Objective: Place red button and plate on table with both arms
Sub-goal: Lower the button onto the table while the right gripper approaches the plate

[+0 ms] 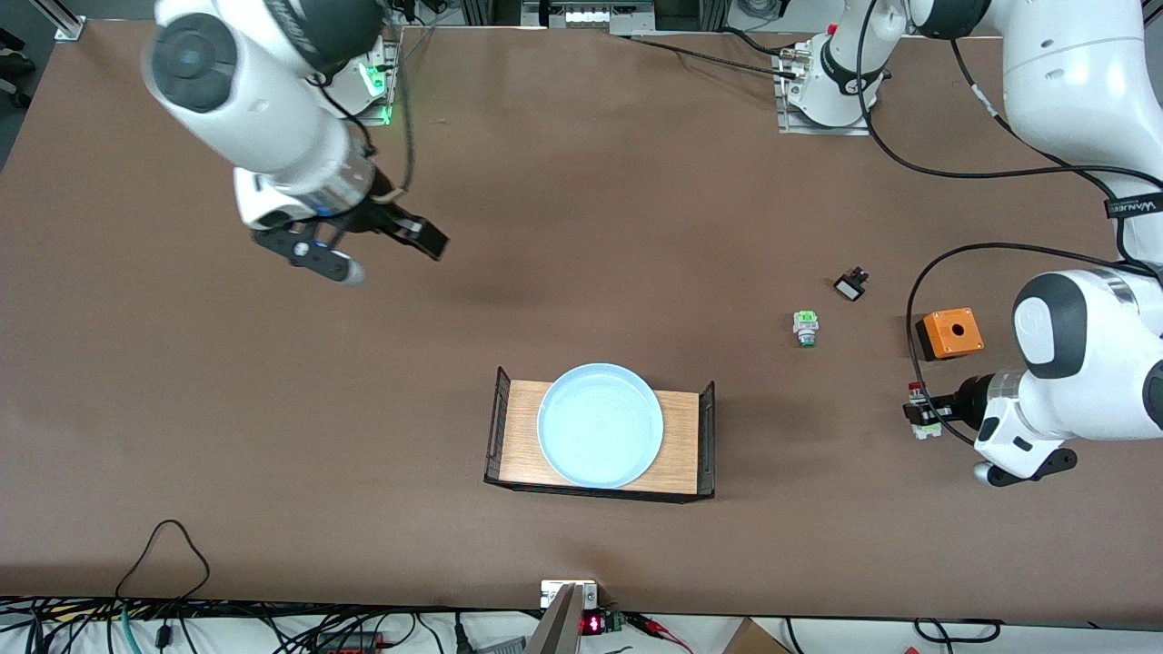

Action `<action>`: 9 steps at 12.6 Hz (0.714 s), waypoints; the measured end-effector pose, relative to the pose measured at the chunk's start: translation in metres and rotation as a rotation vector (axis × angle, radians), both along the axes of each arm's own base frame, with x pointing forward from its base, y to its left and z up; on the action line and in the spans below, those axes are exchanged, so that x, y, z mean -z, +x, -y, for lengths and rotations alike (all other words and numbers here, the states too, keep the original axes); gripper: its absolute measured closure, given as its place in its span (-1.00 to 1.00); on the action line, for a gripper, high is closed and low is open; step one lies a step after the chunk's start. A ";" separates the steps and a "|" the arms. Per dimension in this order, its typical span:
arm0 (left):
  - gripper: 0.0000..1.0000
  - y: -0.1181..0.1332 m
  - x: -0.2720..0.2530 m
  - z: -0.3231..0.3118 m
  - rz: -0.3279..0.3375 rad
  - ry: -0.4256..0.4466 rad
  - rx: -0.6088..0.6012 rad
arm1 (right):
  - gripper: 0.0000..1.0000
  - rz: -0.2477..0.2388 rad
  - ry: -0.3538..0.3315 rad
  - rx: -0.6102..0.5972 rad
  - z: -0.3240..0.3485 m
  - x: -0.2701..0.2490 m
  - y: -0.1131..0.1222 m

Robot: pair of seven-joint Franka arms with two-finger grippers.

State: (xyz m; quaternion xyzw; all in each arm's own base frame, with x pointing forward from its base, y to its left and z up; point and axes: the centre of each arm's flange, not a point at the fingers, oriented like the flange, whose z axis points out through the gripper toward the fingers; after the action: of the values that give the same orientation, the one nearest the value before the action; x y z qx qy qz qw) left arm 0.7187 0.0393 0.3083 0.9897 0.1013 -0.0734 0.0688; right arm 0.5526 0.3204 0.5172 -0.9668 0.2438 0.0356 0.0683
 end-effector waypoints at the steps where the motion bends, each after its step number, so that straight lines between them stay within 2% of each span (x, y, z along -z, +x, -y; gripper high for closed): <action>1: 0.13 -0.005 0.018 -0.013 0.019 -0.028 0.026 | -1.00 0.026 0.015 0.043 -0.019 0.008 0.002; 3: 0.13 -0.015 0.049 -0.035 0.068 -0.063 0.060 | -1.00 0.067 0.048 0.146 -0.050 0.022 0.009; 5: 0.13 -0.023 0.073 -0.047 0.115 -0.082 0.078 | -1.00 0.067 0.060 0.245 -0.067 0.033 0.016; 9: 0.13 -0.031 0.114 -0.048 0.148 -0.084 0.110 | -1.00 0.107 0.122 0.428 -0.091 0.057 0.038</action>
State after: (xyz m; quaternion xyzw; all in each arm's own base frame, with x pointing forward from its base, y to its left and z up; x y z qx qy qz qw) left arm 0.6875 0.0870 0.1944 0.9928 0.0381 -0.0077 0.1135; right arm 0.5905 0.4112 0.4601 -0.8875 0.4369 -0.0161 0.1453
